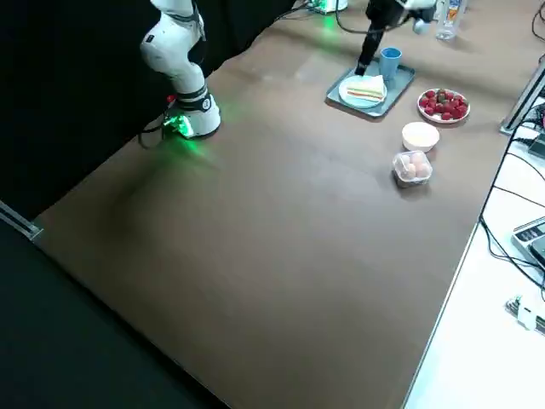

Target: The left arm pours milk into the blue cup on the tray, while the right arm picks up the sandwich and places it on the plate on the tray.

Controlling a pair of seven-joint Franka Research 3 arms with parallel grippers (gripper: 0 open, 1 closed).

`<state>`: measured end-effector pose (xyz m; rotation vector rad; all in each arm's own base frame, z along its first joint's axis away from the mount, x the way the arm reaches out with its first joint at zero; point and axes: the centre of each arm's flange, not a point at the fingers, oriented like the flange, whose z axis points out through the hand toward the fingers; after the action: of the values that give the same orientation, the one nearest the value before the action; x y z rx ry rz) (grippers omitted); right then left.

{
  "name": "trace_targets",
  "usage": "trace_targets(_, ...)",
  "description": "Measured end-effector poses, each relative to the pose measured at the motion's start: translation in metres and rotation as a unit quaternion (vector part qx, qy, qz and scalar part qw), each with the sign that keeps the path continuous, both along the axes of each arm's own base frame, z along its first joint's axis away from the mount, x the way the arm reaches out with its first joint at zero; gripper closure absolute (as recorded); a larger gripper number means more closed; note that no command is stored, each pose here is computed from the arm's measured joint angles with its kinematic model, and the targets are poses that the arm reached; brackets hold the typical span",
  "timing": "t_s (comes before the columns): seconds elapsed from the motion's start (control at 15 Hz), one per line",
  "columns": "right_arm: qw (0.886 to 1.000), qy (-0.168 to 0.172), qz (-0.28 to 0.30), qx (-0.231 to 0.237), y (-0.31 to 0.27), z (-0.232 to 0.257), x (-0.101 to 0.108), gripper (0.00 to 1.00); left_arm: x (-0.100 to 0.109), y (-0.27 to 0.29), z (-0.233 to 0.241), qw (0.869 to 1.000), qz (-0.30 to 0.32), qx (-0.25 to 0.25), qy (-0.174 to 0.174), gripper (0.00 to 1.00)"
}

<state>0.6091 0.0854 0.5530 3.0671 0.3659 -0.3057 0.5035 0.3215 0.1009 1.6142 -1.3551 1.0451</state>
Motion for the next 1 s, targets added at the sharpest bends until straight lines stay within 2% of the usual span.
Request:
trace_targets(0.47,0.999,-0.039,-0.018,0.009,-0.012,0.058,-0.027,0.00,0.009,-0.028,0.001,1.000,0.006,-0.016,-0.010,0.00)
trace_targets(0.73,0.998,-0.053,-0.037,0.012,-0.021,0.064,-0.042,0.00,0.003,-0.039,0.001,0.999,0.012,-0.030,-0.003,0.00)
trace_targets(0.87,0.997,-0.068,-0.043,0.018,-0.030,0.058,-0.059,0.00,-0.007,-0.032,0.000,0.999,0.029,-0.037,0.000,0.00)
trace_targets(1.0,0.996,-0.072,-0.047,0.022,-0.034,0.058,-0.068,0.00,-0.009,-0.029,0.001,0.999,0.035,-0.040,-0.001,0.00)
